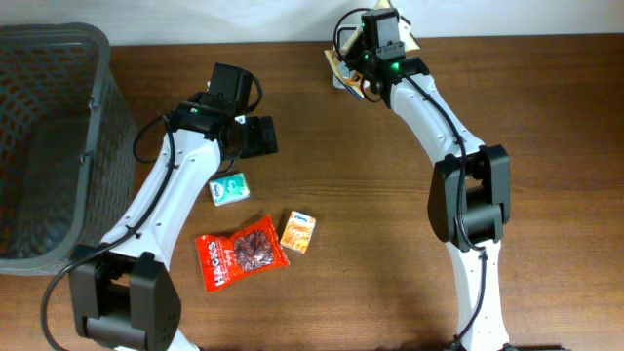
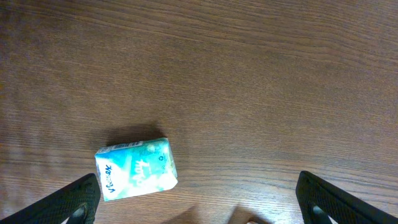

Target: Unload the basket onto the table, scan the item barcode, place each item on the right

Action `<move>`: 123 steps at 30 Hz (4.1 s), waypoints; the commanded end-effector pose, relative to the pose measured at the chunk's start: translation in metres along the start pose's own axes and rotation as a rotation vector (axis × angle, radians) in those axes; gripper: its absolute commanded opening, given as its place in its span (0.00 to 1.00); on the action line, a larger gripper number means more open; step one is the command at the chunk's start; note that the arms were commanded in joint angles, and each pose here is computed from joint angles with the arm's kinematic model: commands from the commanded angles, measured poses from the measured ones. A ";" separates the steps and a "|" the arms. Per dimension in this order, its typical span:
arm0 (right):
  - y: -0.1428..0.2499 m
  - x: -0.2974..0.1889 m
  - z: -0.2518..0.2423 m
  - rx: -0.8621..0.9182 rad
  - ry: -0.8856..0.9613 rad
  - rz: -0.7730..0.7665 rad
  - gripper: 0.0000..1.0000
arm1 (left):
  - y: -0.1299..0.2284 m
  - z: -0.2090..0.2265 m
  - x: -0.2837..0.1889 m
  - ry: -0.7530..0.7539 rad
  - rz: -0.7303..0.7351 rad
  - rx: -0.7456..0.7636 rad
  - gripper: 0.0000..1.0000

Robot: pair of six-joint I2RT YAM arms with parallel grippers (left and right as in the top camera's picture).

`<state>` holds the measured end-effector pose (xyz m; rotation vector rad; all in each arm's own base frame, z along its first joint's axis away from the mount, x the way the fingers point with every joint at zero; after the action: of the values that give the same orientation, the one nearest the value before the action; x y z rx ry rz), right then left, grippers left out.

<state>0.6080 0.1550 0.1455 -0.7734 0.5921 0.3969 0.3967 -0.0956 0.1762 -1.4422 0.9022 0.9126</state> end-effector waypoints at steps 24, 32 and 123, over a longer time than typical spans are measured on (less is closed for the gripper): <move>0.002 0.010 0.019 -0.264 0.053 -0.048 0.04 | 0.001 0.001 -0.002 0.006 0.000 0.009 0.99; 0.000 0.012 0.022 -0.282 0.038 -0.067 0.04 | 0.001 0.001 -0.001 0.006 0.001 0.009 0.99; -0.212 -0.225 -0.141 -0.186 0.545 -0.129 0.04 | 0.001 0.001 -0.002 0.006 0.001 0.009 0.99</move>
<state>0.5201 -0.0632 0.3236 -1.2729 0.9003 0.2458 0.3968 -0.0954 0.1762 -1.4422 0.9016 0.9131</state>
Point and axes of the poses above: each gripper's point midway between its finger pads, its own x axis out along the fingers, its own z axis along the line the jaws close on, y = z × x, the point moved 4 cm from there along -x, back along the fingers, and after that the axes turned 6 degrees about x, right-handed, at the moved point
